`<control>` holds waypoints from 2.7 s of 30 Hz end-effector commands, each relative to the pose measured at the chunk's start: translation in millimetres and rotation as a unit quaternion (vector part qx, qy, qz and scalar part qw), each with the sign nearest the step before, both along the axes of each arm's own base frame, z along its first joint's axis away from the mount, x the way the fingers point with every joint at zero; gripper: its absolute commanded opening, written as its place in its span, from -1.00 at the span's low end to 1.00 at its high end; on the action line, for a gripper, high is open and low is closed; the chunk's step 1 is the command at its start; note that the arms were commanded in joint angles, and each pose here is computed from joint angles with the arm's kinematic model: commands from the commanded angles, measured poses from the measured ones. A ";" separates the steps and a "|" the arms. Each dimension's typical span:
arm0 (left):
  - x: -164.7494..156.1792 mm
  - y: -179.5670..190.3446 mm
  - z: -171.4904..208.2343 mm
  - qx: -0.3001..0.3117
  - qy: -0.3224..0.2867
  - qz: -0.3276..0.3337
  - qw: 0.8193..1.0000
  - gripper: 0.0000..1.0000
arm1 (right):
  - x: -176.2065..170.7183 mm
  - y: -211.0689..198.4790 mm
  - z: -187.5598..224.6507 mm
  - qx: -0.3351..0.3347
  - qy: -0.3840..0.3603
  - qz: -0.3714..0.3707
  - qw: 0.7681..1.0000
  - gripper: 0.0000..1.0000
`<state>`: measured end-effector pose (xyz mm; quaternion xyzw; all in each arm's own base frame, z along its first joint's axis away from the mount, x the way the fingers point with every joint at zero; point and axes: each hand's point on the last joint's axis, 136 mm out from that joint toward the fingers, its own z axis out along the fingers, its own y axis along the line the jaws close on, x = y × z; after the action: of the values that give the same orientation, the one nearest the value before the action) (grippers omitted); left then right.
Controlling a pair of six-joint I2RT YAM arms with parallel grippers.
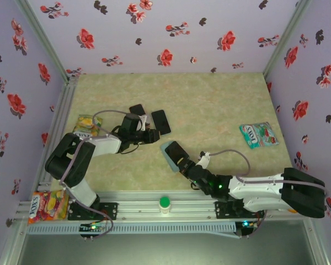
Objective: Put the phone into the phone case
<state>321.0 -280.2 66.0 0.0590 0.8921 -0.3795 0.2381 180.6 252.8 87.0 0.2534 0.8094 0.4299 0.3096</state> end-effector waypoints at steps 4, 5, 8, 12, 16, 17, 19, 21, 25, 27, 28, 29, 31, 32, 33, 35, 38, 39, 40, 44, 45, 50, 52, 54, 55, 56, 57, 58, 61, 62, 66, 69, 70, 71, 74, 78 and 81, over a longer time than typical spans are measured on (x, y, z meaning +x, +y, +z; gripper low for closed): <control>-2.7 1.4 -6.3 0.017 -0.013 -0.010 1.000 -0.27 | 6.0 12.6 18.1 0.067 -0.001 -0.022 0.997 -1.00; -3.4 1.2 -7.1 0.019 -0.013 -0.011 1.000 -0.27 | 6.2 12.7 17.3 0.069 0.003 -0.025 0.997 -1.00; -4.5 0.9 -10.0 0.023 -0.012 -0.012 1.000 -0.28 | 5.8 12.6 13.0 0.071 0.011 -0.028 0.997 -1.00; -6.5 0.5 -14.1 0.028 -0.010 -0.015 0.999 -0.28 | 4.7 13.9 8.8 0.075 0.021 -0.031 0.996 -1.00; -8.0 -0.2 -17.6 0.031 -0.010 -0.017 0.999 -0.28 | 3.5 13.1 2.3 0.079 0.034 -0.037 0.996 -1.00; -8.2 -0.4 -18.6 0.031 -0.009 -0.017 0.999 -0.28 | 3.4 12.8 0.5 0.081 0.038 -0.040 0.995 -1.00; -8.6 -1.1 -20.1 0.031 -0.009 -0.018 0.999 -0.28 | 2.9 12.1 -3.4 0.083 0.044 -0.043 0.995 -1.00; -8.5 -2.0 -21.6 0.032 -0.009 -0.019 0.999 -0.28 | 2.7 10.4 -7.4 0.085 0.050 -0.048 0.994 -1.00; -9.3 -3.7 -24.3 0.032 -0.007 -0.021 0.999 -0.28 | 2.7 7.0 -12.1 0.083 0.058 -0.057 0.993 -1.00; -9.7 -3.9 -25.0 0.032 -0.008 -0.023 0.999 -0.28 | 2.6 3.5 -15.3 0.080 0.063 -0.062 0.993 -1.00; -9.8 -3.7 -25.5 0.033 -0.007 -0.023 0.999 -0.28 | 2.3 1.1 -17.3 0.077 0.067 -0.065 0.993 -1.00; -9.8 -3.9 -25.5 0.033 -0.008 -0.023 0.999 -0.28 | 2.8 -1.0 -18.4 0.074 0.069 -0.068 0.993 -1.00; -10.4 -4.2 -26.5 0.033 -0.006 -0.023 0.999 -0.28 | 3.0 -6.4 -21.8 0.065 0.077 -0.071 0.992 -1.00; -10.2 -4.3 -26.6 0.033 -0.006 -0.024 0.999 -0.28 | 4.0 -8.9 -22.8 0.060 0.081 -0.070 0.992 -1.00; -10.7 -3.9 -27.8 0.034 -0.005 -0.023 0.999 -0.28 | 5.3 -10.9 -23.5 0.055 0.087 -0.069 0.992 -1.00; -11.2 -4.4 -28.8 0.034 -0.005 -0.024 0.999 -0.28 | 7.5 -15.9 -23.2 0.049 0.092 -0.069 0.992 -1.00; -10.9 -4.9 -31.0 0.034 -0.003 -0.024 0.999 -0.28 | 11.4 -22.9 -25.7 0.041 0.110 -0.067 0.991 -1.00; -11.2 -5.5 -32.1 0.034 -0.002 -0.025 0.999 -0.28 | 12.6 -25.1 -26.3 0.040 0.113 -0.067 0.991 -1.00; -11.0 -5.6 -33.3 0.035 0.000 -0.024 0.999 -0.29 | 12.9 -26.1 -26.3 0.039 0.114 -0.066 0.990 -1.00; -11.5 -7.8 -35.1 0.034 0.001 -0.026 0.999 -0.29 | 15.1 -26.2 -27.7 0.031 0.123 -0.060 0.990 -1.00; -11.5 -8.5 -35.2 0.034 0.002 -0.027 0.999 -0.28 | 14.1 -25.4 -30.2 0.030 0.131 -0.054 0.989 -1.00; -10.7 -10.1 -35.9 0.035 0.002 -0.029 0.999 -0.29 | 15.8 -23.8 -38.5 0.023 0.147 -0.043 0.988 -1.00; -11.1 -10.2 -36.2 0.036 0.002 -0.030 0.999 -0.28 | 17.6 -20.3 -40.1 0.018 0.153 -0.030 0.988 -1.00; -10.9 -9.9 -35.8 0.037 0.002 -0.030 0.999 -0.28 | 19.7 -16.9 -41.5 0.014 0.159 -0.021 0.987 -1.00; -10.8 -9.5 -35.8 0.038 0.001 -0.029 0.999 -0.28 | 20.4 -14.9 -42.5 0.013 0.160 -0.016 0.987 -1.00; -11.1 -9.1 -35.8 0.039 0.001 -0.030 0.999 -0.28 | 21.6 -12.8 -43.2 0.011 0.161 -0.010 0.987 -1.00; -11.4 -8.9 -35.4 0.040 0.001 -0.030 0.999 -0.28 | 22.1 -10.7 -43.7 0.008 0.162 -0.004 0.987 -1.00; -11.1 -8.0 -35.0 0.042 0.000 -0.029 0.999 -0.28 | 23.1 -8.0 -43.6 0.005 0.162 0.002 0.987 -1.00; -11.9 -5.7 -33.8 0.047 -0.002 -0.028 0.998 -0.28 | 24.1 -0.2 -42.9 -0.006 0.161 0.022 0.987 -1.00; -12.2 -4.8 -33.5 0.050 -0.003 -0.028 0.998 -0.29 | 23.7 2.6 -42.7 -0.010 0.160 0.032 0.987 -1.00; -14.0 -1.0 -30.1 0.056 -0.007 -0.025 0.998 -0.29 | 19.7 10.4 -43.3 -0.021 0.167 0.059 0.984 -1.00; -15.0 3.4 -26.4 0.060 -0.012 -0.018 0.998 -0.29 | 15.4 10.9 -47.2 -0.032 0.174 0.071 0.982 -1.00; -15.7 4.8 -24.4 0.059 -0.014 -0.016 0.998 -0.29 | 14.2 10.8 -47.9 -0.036 0.176 0.075 0.981 -1.00; -16.0 6.0 -22.7 0.059 -0.016 -0.013 0.998 -0.28 | 12.4 11.4 -48.6 -0.038 0.180 0.081 0.980 -1.00; -17.5 8.9 -17.7 0.056 -0.019 -0.006 0.998 -0.29 | 7.7 11.2 -53.2 -0.048 0.191 0.090 0.976 -1.00; -16.8 11.9 -12.2 0.059 -0.027 0.000 0.998 -0.29 | 4.5 8.8 -58.5 -0.039 0.201 0.084 0.975 -1.00; -16.2 11.4 -9.2 0.058 -0.029 -0.001 0.998 -0.29 | 3.8 2.5 -62.4 -0.022 0.205 0.064 0.976 -1.00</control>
<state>306.1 -271.5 52.7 0.0770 0.9051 -0.3348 0.2504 217.5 276.2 73.4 0.2698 0.8398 0.4356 0.1793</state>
